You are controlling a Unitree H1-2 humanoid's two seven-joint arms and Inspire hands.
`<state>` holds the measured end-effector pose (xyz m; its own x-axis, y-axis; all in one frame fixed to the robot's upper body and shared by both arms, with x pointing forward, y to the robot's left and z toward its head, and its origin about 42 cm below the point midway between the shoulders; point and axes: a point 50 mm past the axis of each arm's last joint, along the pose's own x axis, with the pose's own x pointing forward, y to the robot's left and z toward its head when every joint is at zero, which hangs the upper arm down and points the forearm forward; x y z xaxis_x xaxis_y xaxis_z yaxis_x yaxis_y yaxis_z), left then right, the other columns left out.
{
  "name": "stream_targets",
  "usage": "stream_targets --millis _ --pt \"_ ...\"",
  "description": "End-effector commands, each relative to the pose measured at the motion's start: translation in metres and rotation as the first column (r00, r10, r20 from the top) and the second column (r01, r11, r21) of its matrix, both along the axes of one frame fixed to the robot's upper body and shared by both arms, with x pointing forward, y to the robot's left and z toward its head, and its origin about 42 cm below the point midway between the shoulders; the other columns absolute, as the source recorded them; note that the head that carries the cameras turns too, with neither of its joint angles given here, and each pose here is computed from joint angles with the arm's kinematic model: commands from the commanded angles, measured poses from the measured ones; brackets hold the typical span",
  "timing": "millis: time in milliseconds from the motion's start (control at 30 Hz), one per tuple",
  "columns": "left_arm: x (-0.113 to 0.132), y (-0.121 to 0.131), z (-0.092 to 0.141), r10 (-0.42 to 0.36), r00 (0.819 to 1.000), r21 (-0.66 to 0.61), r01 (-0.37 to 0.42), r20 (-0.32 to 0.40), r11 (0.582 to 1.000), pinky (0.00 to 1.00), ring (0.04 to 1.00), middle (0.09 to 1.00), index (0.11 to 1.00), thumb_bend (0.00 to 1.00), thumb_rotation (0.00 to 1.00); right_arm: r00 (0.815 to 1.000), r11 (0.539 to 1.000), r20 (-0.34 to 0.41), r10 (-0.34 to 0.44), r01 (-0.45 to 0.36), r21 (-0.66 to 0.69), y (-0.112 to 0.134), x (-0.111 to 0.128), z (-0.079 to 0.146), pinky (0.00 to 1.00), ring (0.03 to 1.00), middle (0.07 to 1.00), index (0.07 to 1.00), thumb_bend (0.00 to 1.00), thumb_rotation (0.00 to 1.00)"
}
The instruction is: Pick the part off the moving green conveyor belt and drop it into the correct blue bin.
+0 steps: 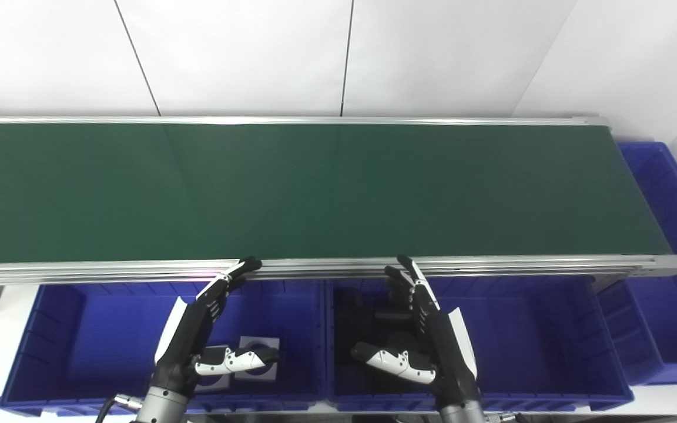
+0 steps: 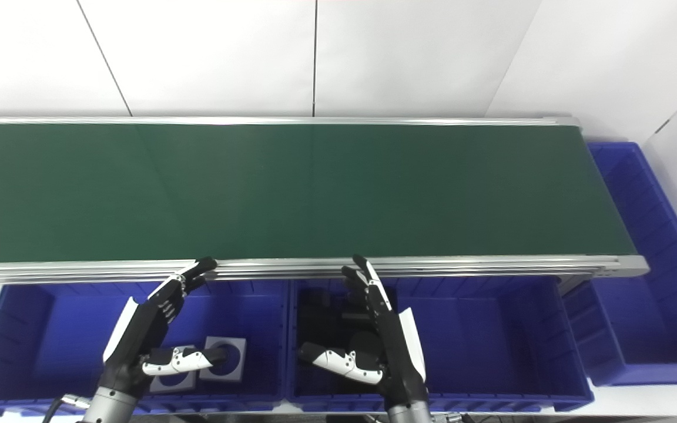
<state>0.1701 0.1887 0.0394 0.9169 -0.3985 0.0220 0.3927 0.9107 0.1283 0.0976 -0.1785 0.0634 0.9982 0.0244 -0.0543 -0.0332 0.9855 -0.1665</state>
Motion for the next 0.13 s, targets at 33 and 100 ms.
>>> stream_targets --millis 33,100 --pt "0.005 -0.0029 0.0063 0.021 0.997 -0.032 -0.018 0.071 0.999 0.89 0.918 0.9 0.824 0.88 0.27 0.999 1.0 0.025 0.02 -0.02 0.005 0.0001 -0.001 0.0033 0.84 0.865 0.889 0.949 0.89 0.32" --pt "0.0041 -0.0033 0.0041 0.024 0.998 -0.039 -0.021 0.066 0.999 0.88 0.917 0.9 0.826 0.87 0.27 1.0 1.0 0.02 0.017 -0.017 -0.002 -0.0002 -0.0018 0.0018 0.84 0.866 0.889 0.95 0.87 0.3"
